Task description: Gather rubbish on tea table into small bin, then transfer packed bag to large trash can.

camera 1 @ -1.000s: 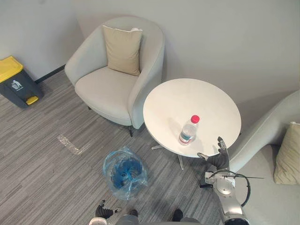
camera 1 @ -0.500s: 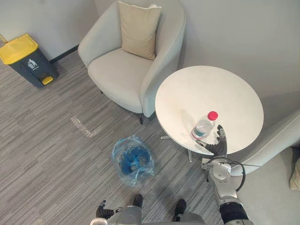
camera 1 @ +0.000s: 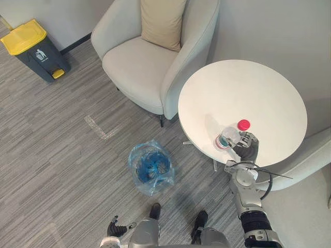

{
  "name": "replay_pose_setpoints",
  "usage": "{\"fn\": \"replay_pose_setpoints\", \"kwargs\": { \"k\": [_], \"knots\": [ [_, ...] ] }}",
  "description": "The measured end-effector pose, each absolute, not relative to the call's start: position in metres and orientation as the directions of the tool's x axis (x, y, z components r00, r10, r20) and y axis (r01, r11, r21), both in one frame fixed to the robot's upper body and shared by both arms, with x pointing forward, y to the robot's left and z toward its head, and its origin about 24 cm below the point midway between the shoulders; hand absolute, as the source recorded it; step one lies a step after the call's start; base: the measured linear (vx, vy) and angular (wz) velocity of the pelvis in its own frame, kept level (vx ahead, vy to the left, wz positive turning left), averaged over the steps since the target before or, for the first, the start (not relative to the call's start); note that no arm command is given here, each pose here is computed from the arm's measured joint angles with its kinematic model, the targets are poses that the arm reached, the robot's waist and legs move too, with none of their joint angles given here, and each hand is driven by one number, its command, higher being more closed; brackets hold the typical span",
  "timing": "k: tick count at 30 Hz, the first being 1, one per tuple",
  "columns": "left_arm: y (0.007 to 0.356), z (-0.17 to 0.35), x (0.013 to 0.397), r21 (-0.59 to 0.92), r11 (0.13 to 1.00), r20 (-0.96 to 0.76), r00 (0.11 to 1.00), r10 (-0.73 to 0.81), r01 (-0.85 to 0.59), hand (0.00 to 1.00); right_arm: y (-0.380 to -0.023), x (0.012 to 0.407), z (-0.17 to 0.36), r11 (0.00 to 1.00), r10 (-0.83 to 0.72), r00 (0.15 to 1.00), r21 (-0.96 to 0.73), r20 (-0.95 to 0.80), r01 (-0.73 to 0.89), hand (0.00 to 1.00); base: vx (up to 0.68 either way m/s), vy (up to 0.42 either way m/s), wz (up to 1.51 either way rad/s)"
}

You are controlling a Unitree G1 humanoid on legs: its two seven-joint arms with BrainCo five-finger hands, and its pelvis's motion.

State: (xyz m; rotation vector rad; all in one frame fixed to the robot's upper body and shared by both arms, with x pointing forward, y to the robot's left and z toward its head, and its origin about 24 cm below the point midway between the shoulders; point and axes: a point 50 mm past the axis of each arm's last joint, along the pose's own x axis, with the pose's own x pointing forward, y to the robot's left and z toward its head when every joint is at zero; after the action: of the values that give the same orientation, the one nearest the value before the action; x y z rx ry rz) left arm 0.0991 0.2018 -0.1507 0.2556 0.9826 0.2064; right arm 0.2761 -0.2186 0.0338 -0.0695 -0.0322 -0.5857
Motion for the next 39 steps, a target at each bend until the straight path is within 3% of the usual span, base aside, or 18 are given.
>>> {"fn": "replay_pose_setpoints", "kwargs": {
  "k": [15,27,39],
  "knots": [
    [0.202,-0.152,0.095,0.297,0.953,-0.802,0.526,0.283,-0.059,0.00,-0.232,0.253,0.046,0.830,-0.551,0.827,-0.025,0.115,0.557,1.00,0.00,0.006,-0.03],
    [0.207,-0.157,0.081,0.317,0.948,-0.831,0.482,0.278,0.001,0.00,-0.199,0.204,0.036,0.904,-0.372,0.920,-0.179,0.123,0.389,1.00,-0.03,0.015,-0.12],
    [0.208,-0.158,0.076,0.339,0.937,-0.838,0.481,0.258,0.087,0.00,-0.182,0.187,0.032,0.909,-0.274,0.954,-0.291,0.118,0.297,1.00,0.00,0.006,-0.04]
  ]
}}
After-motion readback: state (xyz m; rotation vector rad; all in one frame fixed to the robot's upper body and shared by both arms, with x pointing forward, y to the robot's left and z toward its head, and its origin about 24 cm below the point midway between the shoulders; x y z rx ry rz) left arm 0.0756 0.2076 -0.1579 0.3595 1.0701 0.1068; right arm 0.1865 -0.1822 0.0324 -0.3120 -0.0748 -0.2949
